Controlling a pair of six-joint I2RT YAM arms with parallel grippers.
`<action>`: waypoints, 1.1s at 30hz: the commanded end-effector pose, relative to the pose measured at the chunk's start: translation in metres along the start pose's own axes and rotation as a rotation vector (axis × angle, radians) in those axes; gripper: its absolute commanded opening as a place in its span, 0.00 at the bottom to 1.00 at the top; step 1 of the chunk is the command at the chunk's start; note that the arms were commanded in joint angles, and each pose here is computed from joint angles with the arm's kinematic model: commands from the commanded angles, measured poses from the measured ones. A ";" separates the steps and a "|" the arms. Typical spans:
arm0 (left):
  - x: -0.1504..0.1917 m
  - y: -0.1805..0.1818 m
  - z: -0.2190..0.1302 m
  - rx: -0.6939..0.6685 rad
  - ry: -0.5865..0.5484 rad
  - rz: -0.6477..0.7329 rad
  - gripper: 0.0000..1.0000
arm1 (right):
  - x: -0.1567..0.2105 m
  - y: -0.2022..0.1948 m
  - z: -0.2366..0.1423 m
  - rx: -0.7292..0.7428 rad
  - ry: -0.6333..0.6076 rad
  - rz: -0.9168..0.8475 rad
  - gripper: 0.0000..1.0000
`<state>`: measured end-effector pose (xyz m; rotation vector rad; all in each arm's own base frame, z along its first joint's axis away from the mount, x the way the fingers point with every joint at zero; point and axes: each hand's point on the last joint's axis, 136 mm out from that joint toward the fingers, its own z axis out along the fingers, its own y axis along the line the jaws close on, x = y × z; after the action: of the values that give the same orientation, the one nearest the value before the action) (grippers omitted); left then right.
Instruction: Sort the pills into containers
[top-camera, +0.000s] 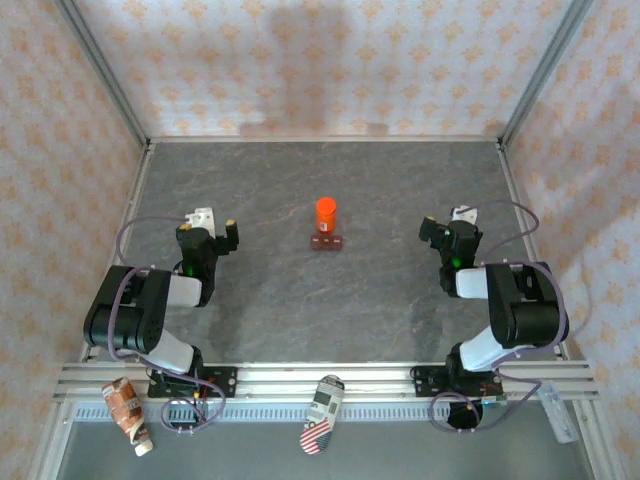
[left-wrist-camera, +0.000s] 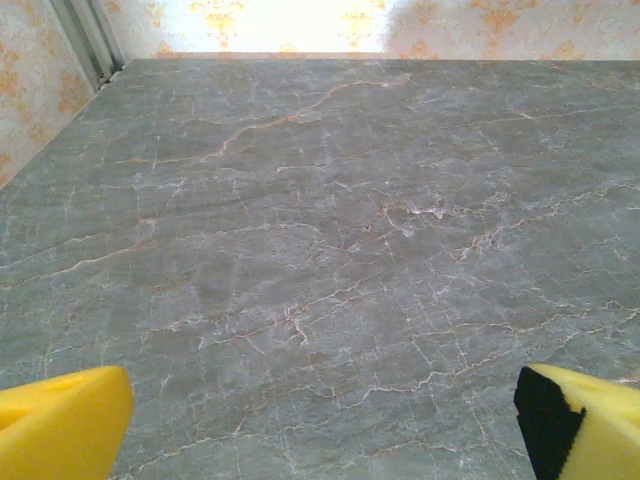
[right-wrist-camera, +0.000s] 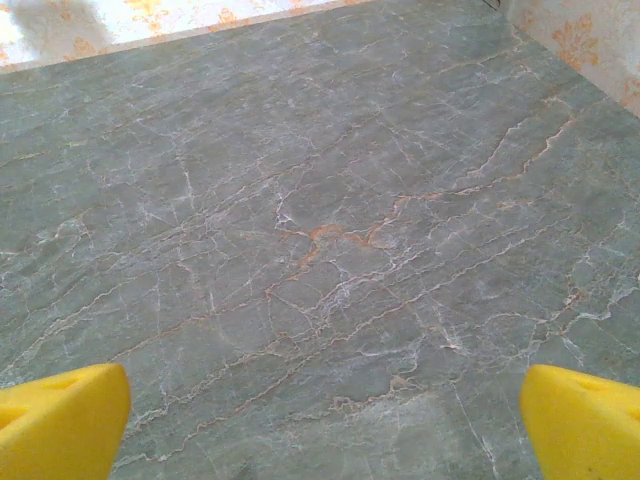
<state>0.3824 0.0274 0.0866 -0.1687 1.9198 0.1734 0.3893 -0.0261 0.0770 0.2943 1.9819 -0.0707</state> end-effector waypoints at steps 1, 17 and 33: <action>-0.013 -0.001 -0.002 0.004 -0.053 -0.013 1.00 | -0.013 0.001 0.000 -0.004 -0.029 -0.008 0.99; -0.013 0.000 0.007 -0.016 -0.007 -0.006 1.00 | -0.012 0.001 0.000 -0.004 -0.028 -0.008 0.99; -0.019 0.007 -0.003 -0.050 -0.053 -0.028 1.00 | -0.032 -0.004 -0.008 0.035 -0.020 0.004 0.99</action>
<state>0.3880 0.0289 0.0915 -0.1763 1.9190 0.1828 0.3884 -0.0264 0.0835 0.2960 1.9985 -0.0749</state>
